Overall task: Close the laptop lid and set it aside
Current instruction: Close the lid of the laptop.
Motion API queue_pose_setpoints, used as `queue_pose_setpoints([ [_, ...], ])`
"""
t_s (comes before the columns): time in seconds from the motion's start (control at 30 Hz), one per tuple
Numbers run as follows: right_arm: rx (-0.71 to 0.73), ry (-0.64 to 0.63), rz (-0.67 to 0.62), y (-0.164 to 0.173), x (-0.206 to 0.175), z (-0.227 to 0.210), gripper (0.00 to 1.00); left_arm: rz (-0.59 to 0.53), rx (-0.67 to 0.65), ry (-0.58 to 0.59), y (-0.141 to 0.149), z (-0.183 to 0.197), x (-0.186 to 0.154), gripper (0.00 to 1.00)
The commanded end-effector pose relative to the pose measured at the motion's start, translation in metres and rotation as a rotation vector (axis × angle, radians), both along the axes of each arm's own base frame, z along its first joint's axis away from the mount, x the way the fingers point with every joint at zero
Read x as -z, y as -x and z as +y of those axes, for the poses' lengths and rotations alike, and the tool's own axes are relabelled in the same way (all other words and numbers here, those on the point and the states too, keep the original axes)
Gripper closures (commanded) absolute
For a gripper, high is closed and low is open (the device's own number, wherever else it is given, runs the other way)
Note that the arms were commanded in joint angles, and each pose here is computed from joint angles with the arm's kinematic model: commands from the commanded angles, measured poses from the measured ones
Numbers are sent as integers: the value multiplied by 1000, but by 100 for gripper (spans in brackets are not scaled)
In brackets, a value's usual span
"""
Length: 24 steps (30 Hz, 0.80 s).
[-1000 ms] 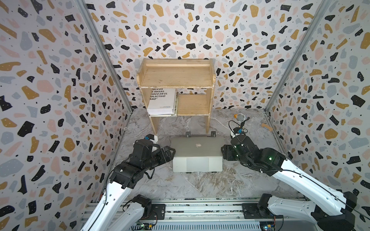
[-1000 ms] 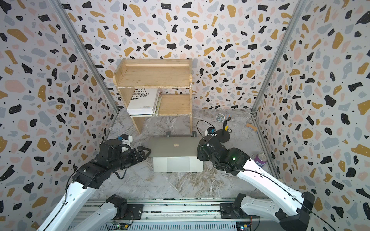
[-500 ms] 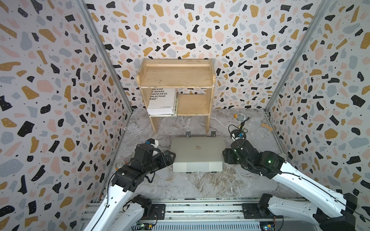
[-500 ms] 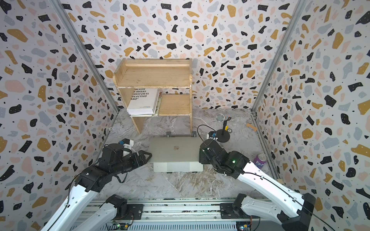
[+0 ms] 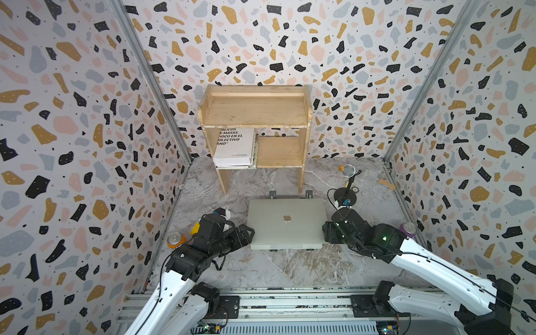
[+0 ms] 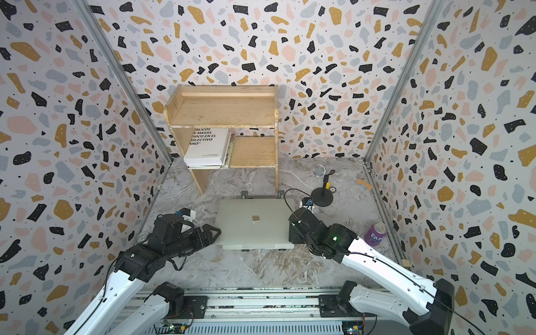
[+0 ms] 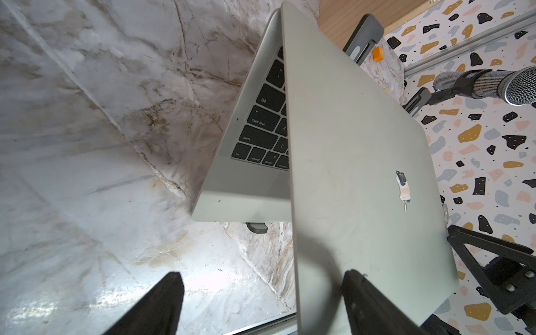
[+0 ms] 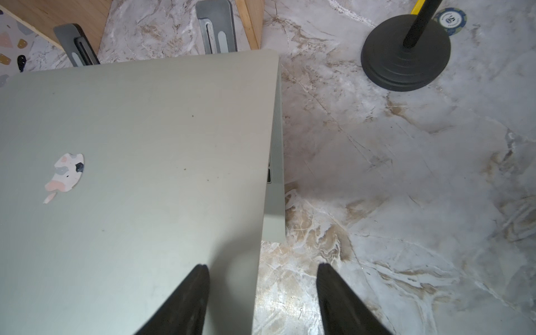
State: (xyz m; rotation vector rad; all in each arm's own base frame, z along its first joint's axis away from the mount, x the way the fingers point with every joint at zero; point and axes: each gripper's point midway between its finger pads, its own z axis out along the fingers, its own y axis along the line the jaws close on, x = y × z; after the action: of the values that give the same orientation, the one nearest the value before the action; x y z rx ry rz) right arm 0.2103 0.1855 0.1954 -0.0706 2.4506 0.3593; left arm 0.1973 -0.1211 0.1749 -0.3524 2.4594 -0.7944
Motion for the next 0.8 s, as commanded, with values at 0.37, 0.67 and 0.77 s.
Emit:
queue_pose_setpoints([
  [0.37, 1, 33, 31, 4, 24, -4, 36, 22, -32, -15, -4, 3, 24, 13],
  [0.67, -8, 40, 40, 2, 36, 2, 35, 29, -47, -25, -11, 3, 36, 13],
  [0.77, -13, 54, 48, 1, 41, 3, 36, 31, -53, -25, -14, 2, 39, 13],
])
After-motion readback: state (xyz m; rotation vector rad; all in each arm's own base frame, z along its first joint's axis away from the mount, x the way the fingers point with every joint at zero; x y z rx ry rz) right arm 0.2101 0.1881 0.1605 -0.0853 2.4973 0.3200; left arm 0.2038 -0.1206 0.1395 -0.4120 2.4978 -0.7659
